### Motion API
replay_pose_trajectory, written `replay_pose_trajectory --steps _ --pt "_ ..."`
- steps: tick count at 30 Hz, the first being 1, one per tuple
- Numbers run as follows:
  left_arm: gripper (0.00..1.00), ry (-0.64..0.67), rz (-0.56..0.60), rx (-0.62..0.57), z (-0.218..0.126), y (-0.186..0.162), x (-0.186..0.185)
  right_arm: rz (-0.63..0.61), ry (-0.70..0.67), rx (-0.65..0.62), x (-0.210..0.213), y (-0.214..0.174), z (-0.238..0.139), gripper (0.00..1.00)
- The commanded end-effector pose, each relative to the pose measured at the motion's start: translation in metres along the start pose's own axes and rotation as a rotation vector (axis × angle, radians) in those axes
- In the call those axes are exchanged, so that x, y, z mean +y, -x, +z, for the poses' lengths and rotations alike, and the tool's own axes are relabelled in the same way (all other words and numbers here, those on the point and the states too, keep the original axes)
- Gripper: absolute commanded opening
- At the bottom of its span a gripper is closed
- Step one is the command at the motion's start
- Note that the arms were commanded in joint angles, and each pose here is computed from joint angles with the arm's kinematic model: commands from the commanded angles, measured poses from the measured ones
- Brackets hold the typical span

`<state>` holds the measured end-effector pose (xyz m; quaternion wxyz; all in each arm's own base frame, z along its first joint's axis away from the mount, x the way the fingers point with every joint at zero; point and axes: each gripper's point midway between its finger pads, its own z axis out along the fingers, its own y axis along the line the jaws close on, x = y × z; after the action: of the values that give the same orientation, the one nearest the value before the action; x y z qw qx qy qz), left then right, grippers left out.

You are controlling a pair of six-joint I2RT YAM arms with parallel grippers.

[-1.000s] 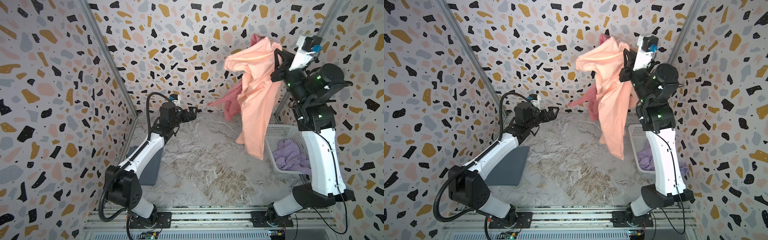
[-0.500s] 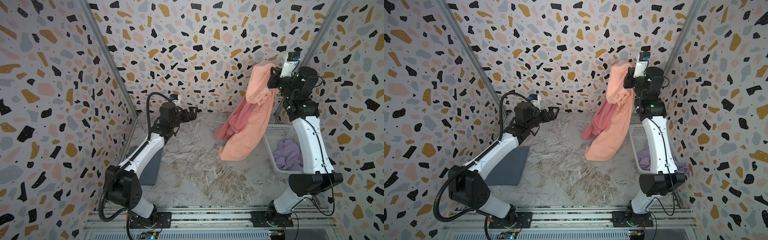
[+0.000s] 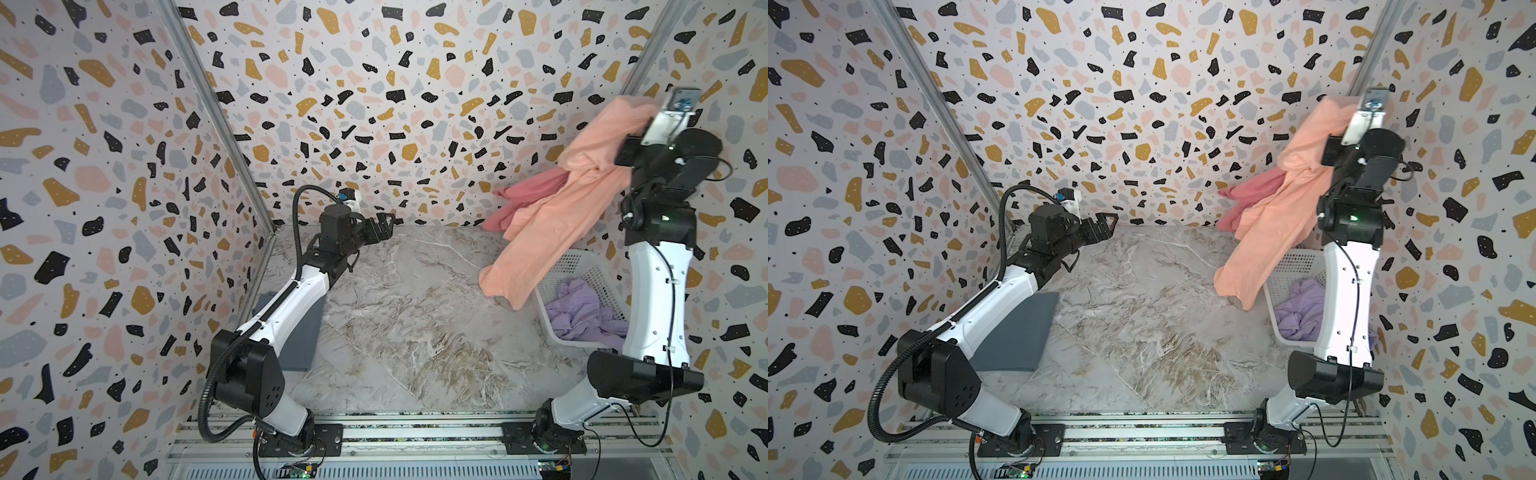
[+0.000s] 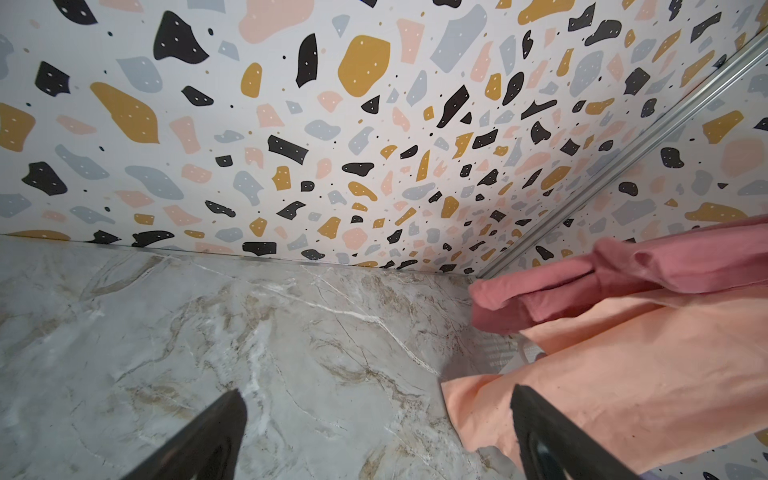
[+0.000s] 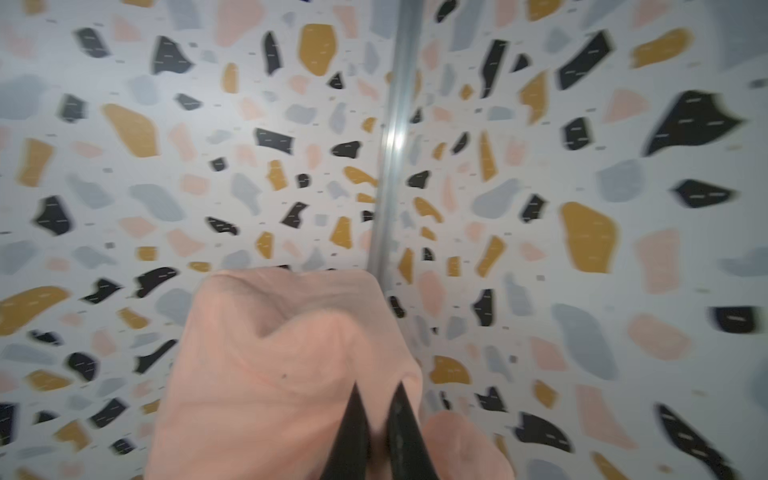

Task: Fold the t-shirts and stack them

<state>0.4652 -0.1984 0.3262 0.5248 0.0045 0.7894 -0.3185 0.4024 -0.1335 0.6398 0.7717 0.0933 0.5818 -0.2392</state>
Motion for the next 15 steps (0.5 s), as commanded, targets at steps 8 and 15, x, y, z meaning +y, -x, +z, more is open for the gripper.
replay_pose_trajectory --steps 8,15 --pt "1.0 -0.053 -0.017 -0.022 0.01 0.009 -0.01 0.036 -0.115 0.01 -0.065 -0.008 -0.019 0.0" --pt "1.0 -0.065 -0.029 -0.001 0.017 0.004 -0.01 0.154 0.212 0.504 0.011 -0.163 -0.011 0.74"
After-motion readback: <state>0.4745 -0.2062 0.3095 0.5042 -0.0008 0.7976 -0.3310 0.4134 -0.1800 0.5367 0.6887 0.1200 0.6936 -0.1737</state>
